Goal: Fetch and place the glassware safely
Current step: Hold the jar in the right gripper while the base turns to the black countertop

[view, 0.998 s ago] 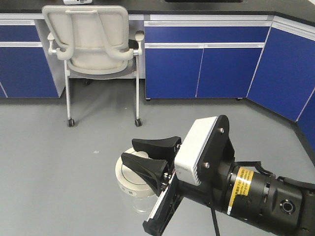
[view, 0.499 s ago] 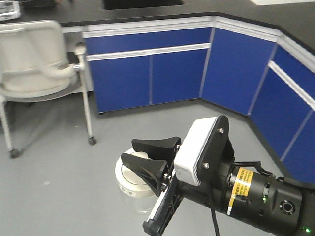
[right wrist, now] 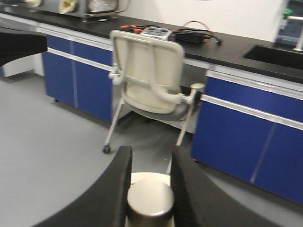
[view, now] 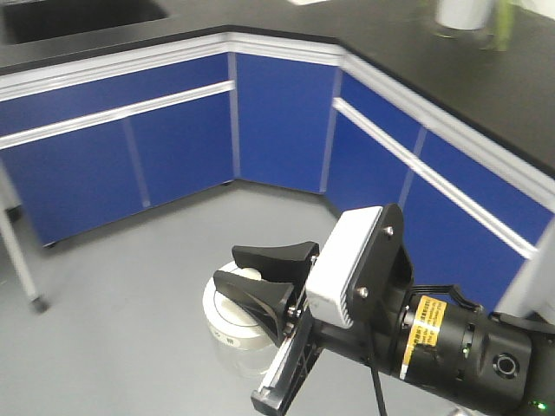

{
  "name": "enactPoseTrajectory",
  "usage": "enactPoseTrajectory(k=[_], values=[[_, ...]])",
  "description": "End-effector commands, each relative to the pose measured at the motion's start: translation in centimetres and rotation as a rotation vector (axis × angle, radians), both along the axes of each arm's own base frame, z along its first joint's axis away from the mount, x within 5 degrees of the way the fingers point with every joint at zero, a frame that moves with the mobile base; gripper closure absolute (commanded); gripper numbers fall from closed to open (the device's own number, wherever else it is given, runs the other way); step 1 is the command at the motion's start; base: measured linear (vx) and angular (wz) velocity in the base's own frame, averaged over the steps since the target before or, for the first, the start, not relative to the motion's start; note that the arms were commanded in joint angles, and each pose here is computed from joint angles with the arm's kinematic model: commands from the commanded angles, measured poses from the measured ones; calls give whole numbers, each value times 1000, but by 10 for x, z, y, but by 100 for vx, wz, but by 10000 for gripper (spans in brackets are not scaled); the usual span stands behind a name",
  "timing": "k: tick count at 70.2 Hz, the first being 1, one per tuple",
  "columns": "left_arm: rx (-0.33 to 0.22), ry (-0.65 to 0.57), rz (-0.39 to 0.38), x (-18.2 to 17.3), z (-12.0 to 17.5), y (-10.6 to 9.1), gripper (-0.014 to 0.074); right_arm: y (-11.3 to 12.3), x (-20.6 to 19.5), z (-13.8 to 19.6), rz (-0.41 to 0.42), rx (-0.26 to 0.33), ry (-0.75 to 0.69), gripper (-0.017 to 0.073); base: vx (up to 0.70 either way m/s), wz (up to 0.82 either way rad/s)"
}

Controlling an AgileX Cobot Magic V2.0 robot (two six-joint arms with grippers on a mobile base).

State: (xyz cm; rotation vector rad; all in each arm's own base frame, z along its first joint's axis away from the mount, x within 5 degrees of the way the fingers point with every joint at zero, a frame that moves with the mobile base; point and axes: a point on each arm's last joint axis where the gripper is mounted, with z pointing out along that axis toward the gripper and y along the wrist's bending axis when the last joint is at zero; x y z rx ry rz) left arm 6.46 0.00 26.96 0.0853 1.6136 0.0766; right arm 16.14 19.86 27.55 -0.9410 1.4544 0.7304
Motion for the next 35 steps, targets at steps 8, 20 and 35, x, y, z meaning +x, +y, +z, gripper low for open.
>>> enactPoseTrajectory(k=[8, 20, 35], values=[[-14, -84, -9, 0, 14, -1, 601, 2, -2, 26, 30, 130, -69, 560, 14, -56], [-14, -84, -9, 0, 14, -1, 601, 2, -2, 26, 30, 130, -69, 560, 16, -61], [-14, -84, -9, 0, 14, -1, 601, 2, -2, 26, 30, 130, -69, 560, 15, -63]])
